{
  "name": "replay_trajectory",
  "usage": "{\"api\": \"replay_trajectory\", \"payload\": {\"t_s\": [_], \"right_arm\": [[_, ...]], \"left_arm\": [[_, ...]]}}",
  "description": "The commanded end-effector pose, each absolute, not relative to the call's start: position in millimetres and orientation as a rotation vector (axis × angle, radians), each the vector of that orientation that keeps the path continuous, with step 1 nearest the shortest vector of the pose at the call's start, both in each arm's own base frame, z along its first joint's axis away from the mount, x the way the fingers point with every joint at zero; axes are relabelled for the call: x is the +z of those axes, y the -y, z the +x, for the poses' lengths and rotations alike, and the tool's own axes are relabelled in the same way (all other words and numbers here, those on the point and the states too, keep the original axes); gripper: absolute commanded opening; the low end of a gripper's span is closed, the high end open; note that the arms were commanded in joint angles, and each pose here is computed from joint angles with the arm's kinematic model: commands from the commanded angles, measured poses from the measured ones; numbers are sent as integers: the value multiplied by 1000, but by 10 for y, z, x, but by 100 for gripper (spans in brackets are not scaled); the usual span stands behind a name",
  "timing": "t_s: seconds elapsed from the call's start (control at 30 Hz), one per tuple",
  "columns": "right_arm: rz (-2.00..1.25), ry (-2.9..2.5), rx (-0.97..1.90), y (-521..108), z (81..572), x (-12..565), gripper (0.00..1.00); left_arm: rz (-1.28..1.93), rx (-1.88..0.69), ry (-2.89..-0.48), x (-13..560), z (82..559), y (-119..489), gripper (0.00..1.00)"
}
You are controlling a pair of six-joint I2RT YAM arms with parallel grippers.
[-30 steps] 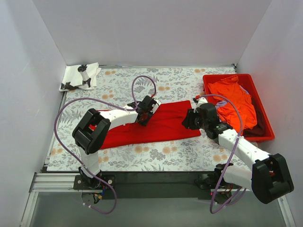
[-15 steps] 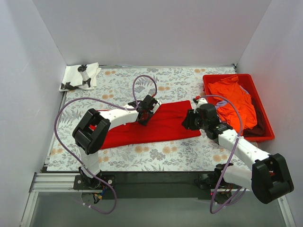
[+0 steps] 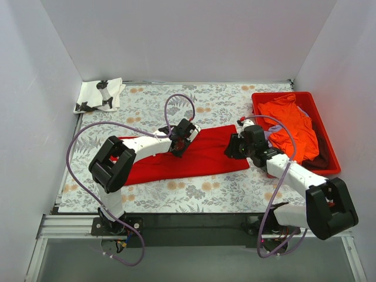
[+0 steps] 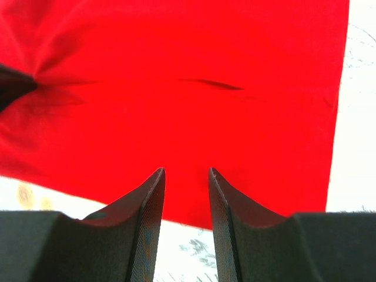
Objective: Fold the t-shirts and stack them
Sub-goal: Fold the tshirt
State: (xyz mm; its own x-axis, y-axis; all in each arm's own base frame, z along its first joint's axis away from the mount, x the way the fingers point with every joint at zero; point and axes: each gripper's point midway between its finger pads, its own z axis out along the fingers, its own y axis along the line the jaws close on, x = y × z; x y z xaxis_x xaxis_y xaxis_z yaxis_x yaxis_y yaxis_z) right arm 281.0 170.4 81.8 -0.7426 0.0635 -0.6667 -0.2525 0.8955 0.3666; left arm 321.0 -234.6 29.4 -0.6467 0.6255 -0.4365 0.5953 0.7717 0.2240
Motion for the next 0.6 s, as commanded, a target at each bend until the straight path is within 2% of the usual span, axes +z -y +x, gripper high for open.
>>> {"api": "replay_trajectory", "payload": {"t_s": [0.0,0.57], "right_arm": [[-56,-2255,649,-1859,3090,1065,42],[401,-2217,771,-1990,3563,794,42]], "left_arm": [[893,32,-2428,477,3183,2403,0],[865,53,-2407,447,3280,2432,0]]}}
